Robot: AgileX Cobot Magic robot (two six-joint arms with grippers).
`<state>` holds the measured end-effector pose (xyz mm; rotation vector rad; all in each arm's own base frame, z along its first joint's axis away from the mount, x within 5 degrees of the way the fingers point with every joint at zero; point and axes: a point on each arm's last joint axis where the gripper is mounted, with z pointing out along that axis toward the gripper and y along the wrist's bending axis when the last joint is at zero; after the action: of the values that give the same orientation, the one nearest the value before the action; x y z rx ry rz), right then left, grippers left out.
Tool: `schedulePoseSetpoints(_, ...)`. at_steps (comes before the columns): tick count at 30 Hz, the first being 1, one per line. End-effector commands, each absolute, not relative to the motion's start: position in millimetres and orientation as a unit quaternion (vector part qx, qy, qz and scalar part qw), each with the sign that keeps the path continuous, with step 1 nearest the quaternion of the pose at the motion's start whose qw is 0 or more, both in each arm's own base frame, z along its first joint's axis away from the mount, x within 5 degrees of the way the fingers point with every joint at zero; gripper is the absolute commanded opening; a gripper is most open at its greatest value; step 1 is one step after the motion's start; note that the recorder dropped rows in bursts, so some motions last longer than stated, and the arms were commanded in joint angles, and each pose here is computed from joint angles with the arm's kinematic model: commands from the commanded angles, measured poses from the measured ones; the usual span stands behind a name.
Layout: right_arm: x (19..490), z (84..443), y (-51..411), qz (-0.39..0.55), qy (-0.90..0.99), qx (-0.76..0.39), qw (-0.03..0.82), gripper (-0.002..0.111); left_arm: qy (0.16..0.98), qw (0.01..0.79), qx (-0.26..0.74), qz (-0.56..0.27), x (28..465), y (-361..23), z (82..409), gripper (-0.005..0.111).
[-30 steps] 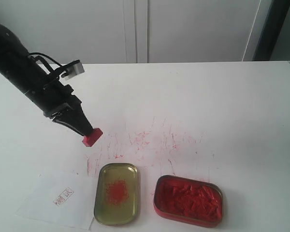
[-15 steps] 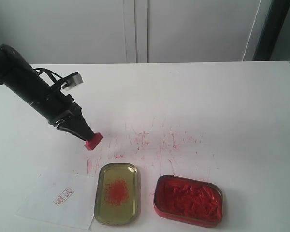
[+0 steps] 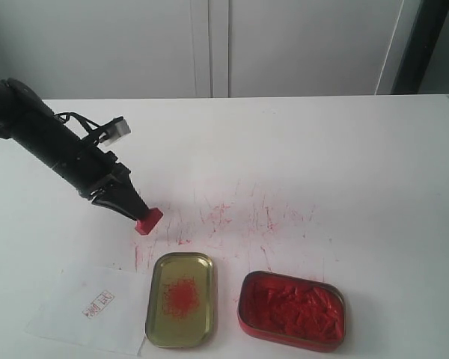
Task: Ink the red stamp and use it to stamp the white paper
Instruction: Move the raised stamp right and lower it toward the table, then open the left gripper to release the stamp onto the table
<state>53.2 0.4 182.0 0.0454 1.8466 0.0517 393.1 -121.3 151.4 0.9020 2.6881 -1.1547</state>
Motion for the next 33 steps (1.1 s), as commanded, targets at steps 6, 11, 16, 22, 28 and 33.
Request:
schedulePoseSetpoints(6,53.4,181.7,0.4,0.022,0.793,0.018,0.608,0.000,0.875,0.043,0.282,-0.392,393.7,-123.0,156.7,0.000)
schedulePoseSetpoints(11,53.4,181.7,0.4,0.022,0.793,0.018,0.608,0.000,0.879,0.036,0.272,-0.391,394.1,-122.8,152.2,0.000)
schedulePoseSetpoints(16,53.4,181.7,0.4,0.022,0.793,0.018,0.608,0.000,0.880,0.016,0.261,-0.397,393.2,-123.1,144.1,0.000)
schedulePoseSetpoints(22,53.4,181.7,0.4,0.022,0.793,0.018,0.608,0.000,0.881,0.016,0.259,-0.397,393.3,-123.1,144.2,0.001)
schedulePoseSetpoints(28,53.4,181.7,0.4,0.022,0.793,0.018,0.608,0.000,0.882,0.018,0.259,-0.394,393.8,-122.9,143.8,0.025)
schedulePoseSetpoints(33,53.4,181.7,0.4,0.022,0.793,0.018,0.608,0.000,0.881,0.019,0.262,-0.394,393.8,-122.9,143.8,0.037)
